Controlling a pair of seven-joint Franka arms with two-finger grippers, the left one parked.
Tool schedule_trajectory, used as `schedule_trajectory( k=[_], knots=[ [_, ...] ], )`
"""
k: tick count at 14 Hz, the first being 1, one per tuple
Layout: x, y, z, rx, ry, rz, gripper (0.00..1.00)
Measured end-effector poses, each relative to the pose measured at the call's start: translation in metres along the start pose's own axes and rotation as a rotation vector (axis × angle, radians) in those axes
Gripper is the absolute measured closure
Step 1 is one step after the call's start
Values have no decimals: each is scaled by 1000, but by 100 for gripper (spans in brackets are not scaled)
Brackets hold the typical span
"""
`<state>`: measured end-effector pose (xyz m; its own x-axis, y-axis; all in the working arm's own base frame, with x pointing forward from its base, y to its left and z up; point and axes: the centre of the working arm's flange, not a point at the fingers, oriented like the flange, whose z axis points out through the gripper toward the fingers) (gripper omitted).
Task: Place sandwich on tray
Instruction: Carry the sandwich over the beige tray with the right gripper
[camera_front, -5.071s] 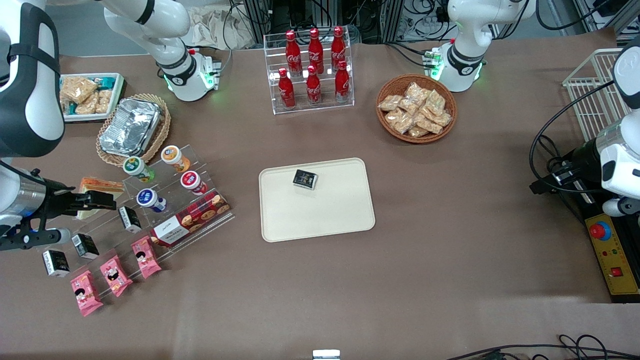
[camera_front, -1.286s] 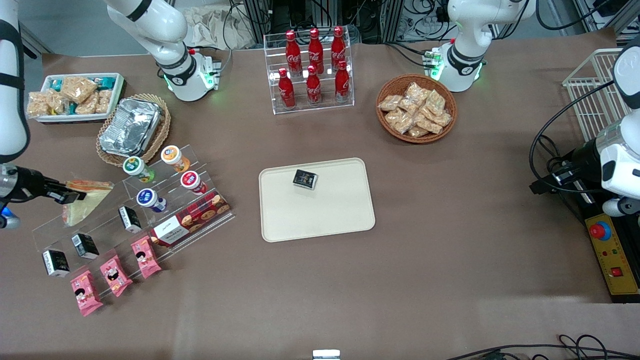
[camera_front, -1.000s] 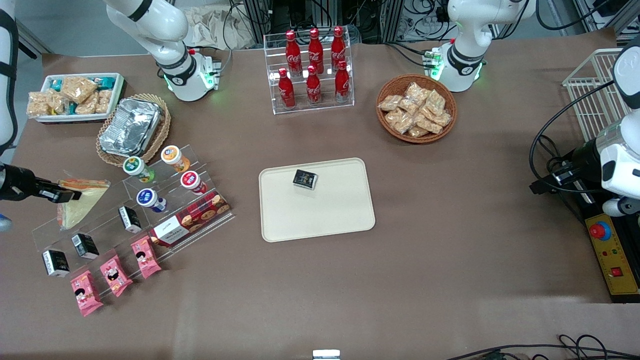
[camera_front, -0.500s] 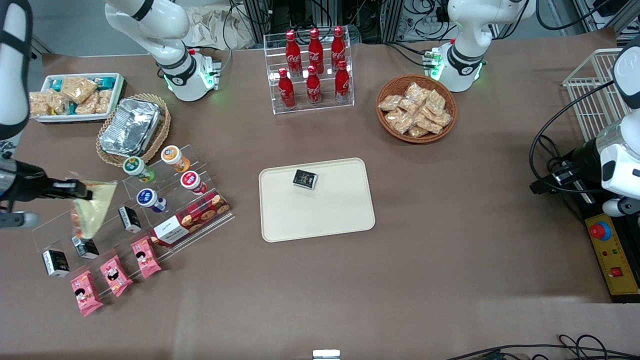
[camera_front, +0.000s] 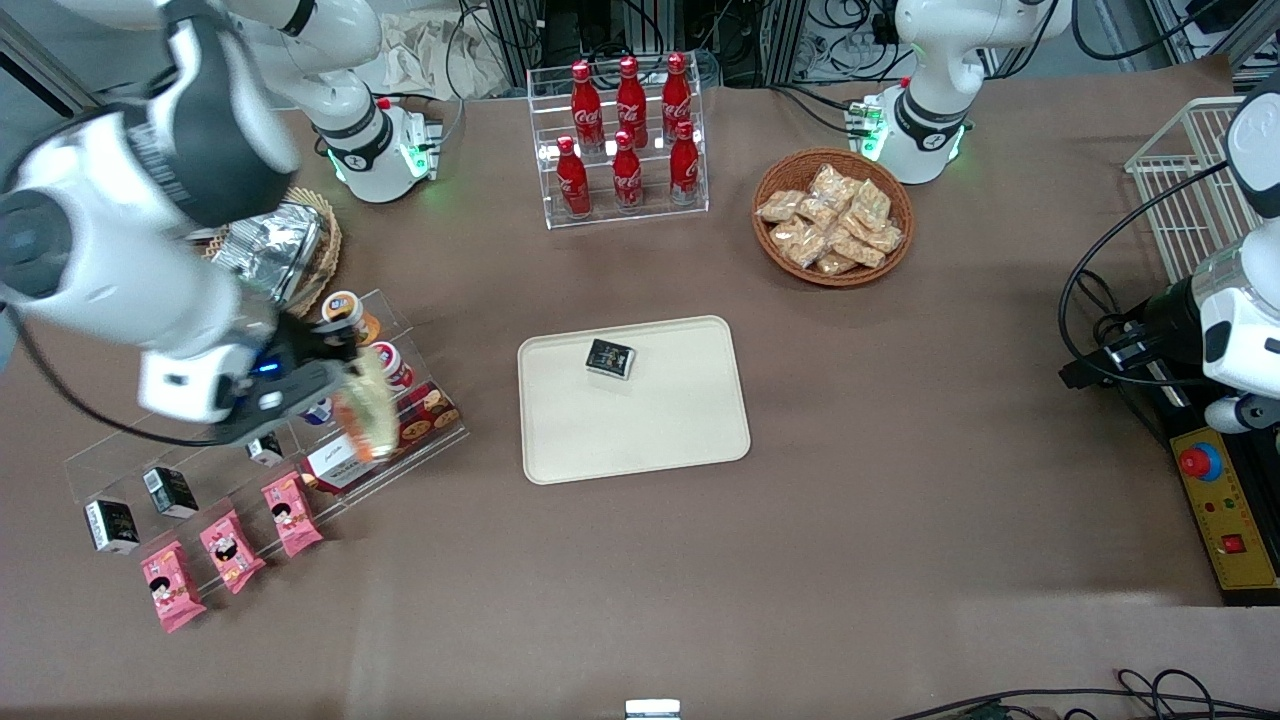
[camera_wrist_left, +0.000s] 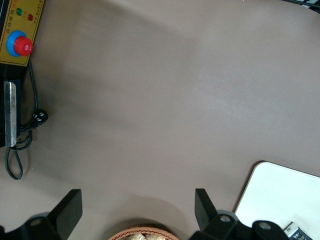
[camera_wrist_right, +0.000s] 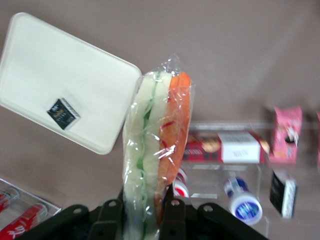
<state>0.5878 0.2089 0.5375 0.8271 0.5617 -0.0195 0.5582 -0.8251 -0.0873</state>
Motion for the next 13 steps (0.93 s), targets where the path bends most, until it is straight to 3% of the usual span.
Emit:
schedule_trajectory(
  k=[4,6,9,13],
  knots=[
    [44,-107,48,-99,-5,-234,73],
    [63,-140,88,-112,-8,-368,73],
    [91,-166,152,-119,24,-570,73],
    [110,-191,220,-170,45,-748,73]
  ],
)
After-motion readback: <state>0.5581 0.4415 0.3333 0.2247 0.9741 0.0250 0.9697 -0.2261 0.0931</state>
